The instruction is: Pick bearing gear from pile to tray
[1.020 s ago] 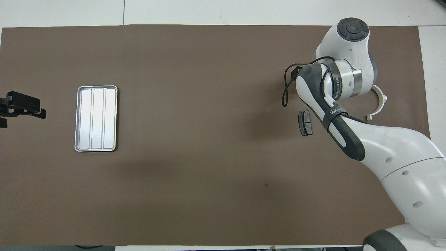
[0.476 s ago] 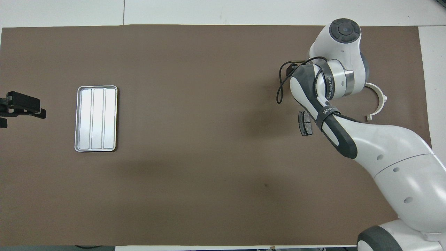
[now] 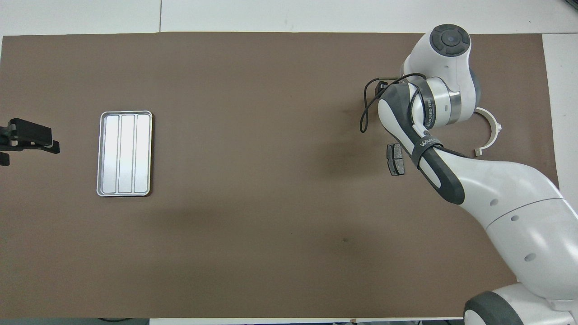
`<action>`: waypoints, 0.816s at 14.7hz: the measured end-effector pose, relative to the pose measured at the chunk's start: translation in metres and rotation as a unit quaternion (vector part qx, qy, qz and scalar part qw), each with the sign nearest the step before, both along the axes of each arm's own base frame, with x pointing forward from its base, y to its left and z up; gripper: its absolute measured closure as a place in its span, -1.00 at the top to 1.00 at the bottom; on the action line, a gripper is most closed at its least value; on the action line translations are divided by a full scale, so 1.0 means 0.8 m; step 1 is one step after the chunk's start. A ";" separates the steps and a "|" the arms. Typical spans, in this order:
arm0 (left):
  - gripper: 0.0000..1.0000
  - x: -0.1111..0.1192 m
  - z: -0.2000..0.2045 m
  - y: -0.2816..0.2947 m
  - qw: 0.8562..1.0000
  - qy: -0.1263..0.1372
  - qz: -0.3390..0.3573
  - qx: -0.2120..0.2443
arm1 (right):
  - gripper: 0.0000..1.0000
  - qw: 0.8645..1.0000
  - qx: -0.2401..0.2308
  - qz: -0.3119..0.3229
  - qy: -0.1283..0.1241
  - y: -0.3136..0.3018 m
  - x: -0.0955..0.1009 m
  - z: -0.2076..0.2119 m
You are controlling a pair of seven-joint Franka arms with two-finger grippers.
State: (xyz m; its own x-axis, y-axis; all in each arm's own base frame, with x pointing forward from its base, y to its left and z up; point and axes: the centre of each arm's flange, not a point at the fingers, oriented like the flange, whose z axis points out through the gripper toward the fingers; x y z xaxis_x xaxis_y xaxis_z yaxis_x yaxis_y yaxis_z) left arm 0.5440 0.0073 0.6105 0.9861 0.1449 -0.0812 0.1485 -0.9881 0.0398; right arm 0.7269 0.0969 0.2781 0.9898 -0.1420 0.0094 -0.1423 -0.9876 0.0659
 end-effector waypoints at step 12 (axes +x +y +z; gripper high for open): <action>1.00 0.000 0.000 0.000 1.000 0.000 0.000 0.000 | -0.25 1.000 -0.003 -0.007 0.001 -0.010 0.000 0.009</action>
